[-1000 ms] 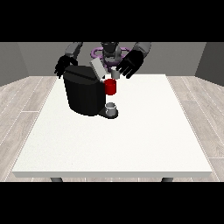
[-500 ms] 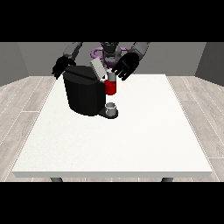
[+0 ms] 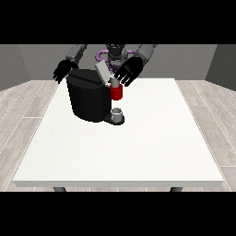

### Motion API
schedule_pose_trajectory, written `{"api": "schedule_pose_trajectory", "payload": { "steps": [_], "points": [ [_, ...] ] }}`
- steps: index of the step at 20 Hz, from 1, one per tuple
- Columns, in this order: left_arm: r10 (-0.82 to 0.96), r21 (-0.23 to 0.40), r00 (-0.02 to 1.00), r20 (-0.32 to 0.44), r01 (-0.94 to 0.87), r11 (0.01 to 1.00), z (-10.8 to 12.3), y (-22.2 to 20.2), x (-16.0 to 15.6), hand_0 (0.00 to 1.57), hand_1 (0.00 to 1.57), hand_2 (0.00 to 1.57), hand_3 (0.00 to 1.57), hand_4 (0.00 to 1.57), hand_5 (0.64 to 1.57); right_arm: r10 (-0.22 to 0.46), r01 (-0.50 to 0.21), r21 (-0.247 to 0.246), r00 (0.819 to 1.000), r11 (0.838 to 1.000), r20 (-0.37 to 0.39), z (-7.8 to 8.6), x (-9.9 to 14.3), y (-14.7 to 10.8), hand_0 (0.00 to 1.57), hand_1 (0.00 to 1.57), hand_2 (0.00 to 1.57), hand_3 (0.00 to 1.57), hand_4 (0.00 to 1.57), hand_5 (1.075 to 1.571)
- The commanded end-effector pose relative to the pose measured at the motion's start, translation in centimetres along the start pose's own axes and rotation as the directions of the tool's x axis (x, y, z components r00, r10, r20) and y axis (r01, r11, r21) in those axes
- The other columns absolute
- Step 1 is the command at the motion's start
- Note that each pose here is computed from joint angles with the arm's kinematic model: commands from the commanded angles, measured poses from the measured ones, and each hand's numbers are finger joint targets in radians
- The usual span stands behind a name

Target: Insert the coffee pod into the coffee machine and close the lid

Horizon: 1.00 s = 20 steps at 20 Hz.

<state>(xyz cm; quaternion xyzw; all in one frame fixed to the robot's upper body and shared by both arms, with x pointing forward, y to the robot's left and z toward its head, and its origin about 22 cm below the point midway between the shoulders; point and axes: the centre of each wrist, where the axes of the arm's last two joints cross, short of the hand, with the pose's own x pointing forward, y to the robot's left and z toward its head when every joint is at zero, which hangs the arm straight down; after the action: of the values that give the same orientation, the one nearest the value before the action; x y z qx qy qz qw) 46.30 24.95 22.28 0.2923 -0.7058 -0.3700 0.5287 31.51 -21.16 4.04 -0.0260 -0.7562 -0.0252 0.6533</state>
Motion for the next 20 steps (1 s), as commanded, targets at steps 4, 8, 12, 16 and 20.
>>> {"api": "schedule_pose_trajectory", "payload": {
  "steps": [4,8,12,16,20],
  "points": [
    [-0.001,-0.006,1.0,-0.015,0.001,1.0,0.5,-0.2,-1.5,1.16,1.16,1.24,1.18,0.51,1.571,-0.006,0.006,-0.004,1.0,1.0,0.025,0.3,0.1,-0.2,0.0,0.0,0.0,0.0,0.53,1.571],
    [-0.012,0.014,1.0,0.026,0.012,1.0,-0.1,2.2,0.4,1.21,1.21,1.26,1.19,0.49,1.571,-0.025,0.027,-0.027,0.998,0.999,0.051,0.1,-0.9,-0.9,0.0,0.0,0.0,0.0,0.46,1.571],
    [-0.019,-0.045,0.999,-0.029,0.017,0.999,-0.1,-0.8,-0.2,1.23,1.23,1.27,1.18,0.48,1.571,-0.002,0.002,-0.01,1.0,1.0,0.015,0.2,-0.3,0.0,0.0,0.0,0.0,0.0,0.45,1.571],
    [-0.002,-0.035,0.999,-0.037,0.0,0.999,0.2,-1.2,-1.0,1.2,1.2,1.24,1.14,0.47,1.571,0.002,-0.002,-0.017,1.0,1.0,0.02,0.1,-0.2,-0.7,0.0,0.0,0.0,0.0,0.42,1.571],
    [-0.026,-0.018,0.999,-0.024,0.026,0.999,0.0,1.5,-0.6,1.13,1.13,1.17,1.03,0.44,1.571,-0.005,0.005,-0.004,1.0,1.0,0.027,0.1,0.4,1.1,0.0,0.0,0.0,0.0,0.43,1.571]
  ]
}}
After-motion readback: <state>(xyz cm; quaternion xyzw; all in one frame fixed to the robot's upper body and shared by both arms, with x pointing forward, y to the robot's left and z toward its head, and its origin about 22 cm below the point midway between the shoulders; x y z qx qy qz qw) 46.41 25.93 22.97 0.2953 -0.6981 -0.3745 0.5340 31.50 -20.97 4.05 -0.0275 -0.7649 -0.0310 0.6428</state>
